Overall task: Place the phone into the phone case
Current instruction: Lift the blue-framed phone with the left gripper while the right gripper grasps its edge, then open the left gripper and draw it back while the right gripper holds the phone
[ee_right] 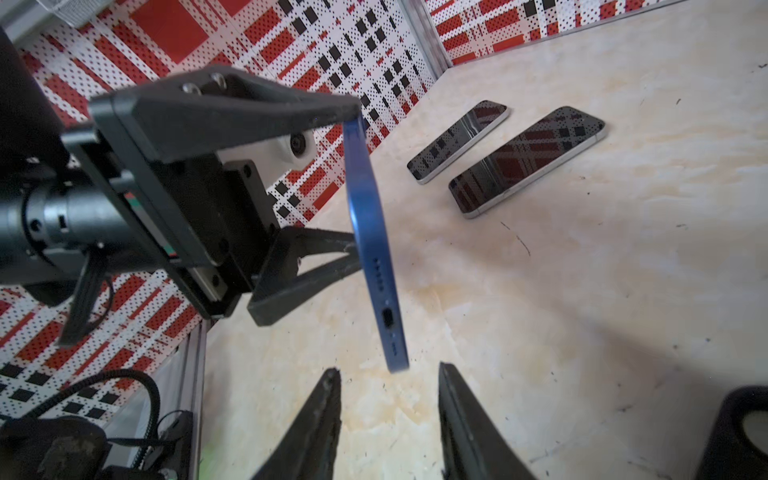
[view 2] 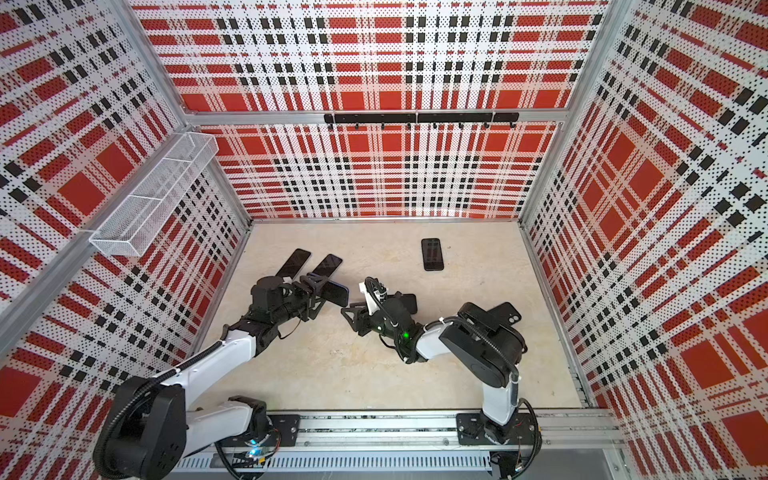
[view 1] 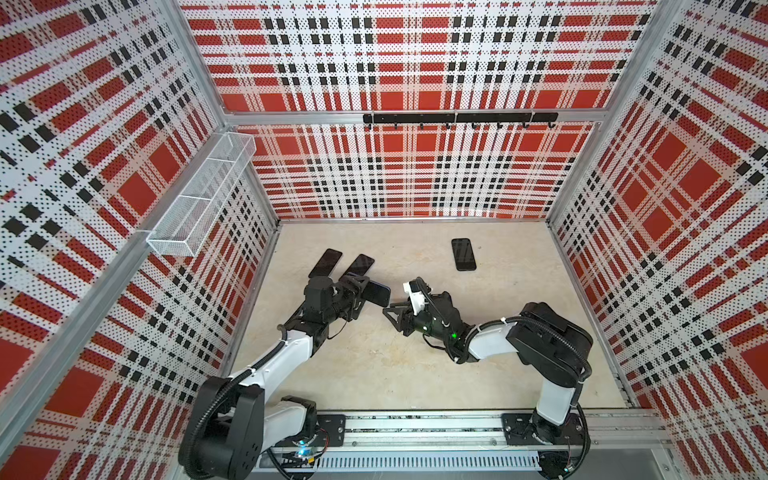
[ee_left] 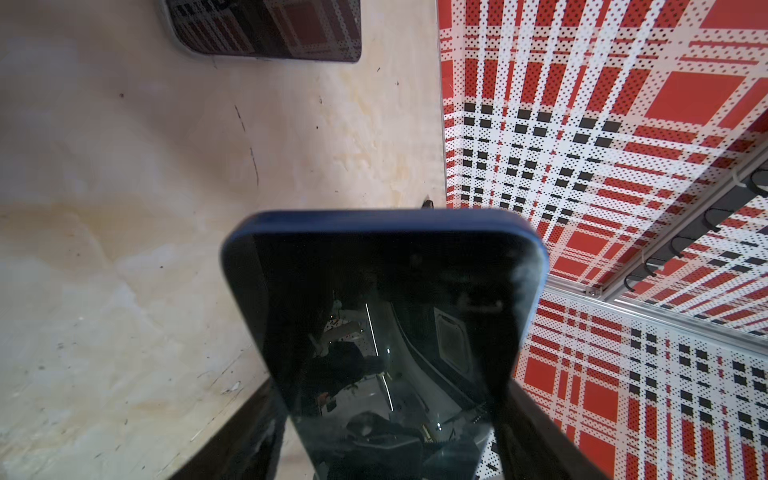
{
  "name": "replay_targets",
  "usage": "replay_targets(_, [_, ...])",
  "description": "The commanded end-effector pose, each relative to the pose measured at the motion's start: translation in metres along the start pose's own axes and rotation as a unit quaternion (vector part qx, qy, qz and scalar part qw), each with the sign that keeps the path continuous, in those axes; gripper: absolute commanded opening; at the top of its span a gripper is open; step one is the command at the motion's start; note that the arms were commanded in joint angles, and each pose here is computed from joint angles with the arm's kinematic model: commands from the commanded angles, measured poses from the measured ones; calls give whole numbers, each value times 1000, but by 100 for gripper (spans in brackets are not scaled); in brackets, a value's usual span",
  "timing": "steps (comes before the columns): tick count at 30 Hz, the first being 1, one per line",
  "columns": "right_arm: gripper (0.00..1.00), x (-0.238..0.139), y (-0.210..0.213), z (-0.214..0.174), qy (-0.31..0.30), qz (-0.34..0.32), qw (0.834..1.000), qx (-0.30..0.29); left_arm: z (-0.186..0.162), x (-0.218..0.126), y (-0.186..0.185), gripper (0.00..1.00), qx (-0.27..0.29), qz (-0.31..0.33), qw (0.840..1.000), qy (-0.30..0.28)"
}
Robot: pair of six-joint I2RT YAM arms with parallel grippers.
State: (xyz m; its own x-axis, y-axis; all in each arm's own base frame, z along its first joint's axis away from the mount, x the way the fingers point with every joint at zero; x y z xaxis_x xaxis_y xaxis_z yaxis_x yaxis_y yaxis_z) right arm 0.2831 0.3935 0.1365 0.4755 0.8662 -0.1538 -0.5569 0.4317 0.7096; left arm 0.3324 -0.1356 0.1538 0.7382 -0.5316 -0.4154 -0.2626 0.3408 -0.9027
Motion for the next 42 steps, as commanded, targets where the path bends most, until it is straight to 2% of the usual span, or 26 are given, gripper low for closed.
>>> replay_targets(1, [38,7,25,20,-32,49,998,-3,0,-2,-20,2,10,-42,999,-5])
replay_targets(11, [20,15,30,16,-14,68,998,-6,-1,0,-16,2,13,-40,999,0])
replay_targets(19, [21,21,20,15,-9,42,999,-7,-1,-1,-16,2,13,-39,999,-4])
replay_targets(25, [3,20,17,18,-18,33,999,-8,-12,0,-18,4,19,-42,999,8])
replay_targets(27, [1,21,19,19,-18,35,999,-8,-12,0,-19,15,23,-44,999,8])
replay_targets(28, [0,20,20,20,-19,37,999,-9,-13,-1,-19,25,25,-44,999,7])
replay_targets(32, [0,17,25,28,-25,44,999,-9,-11,-4,-26,91,61,-55,997,-1])
replay_targets(33, [0,17,26,30,-25,43,999,-10,-11,-5,-28,99,76,-56,996,-2])
replay_targets(37, [0,15,17,44,-21,7,998,-52,-6,-9,-33,98,139,-42,989,-14])
replay_targets(42, [0,-9,-7,72,-1,-32,999,-36,9,-11,-40,98,237,14,971,-35])
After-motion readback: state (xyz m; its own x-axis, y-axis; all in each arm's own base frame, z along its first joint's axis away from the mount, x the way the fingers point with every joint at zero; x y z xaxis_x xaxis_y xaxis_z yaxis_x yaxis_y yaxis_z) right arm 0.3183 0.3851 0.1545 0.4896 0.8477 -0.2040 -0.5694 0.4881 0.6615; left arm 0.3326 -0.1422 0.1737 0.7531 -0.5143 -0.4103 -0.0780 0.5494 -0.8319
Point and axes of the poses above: each gripper's point midway between its finger pads, its own x axis out along the fingers, its own y axis along the line the jaws close on, z = x × y, the point moved 1 cm from there along -x, back along the fingers, and after that the axes turned 12 degrees about x, right-handed, at the moved point
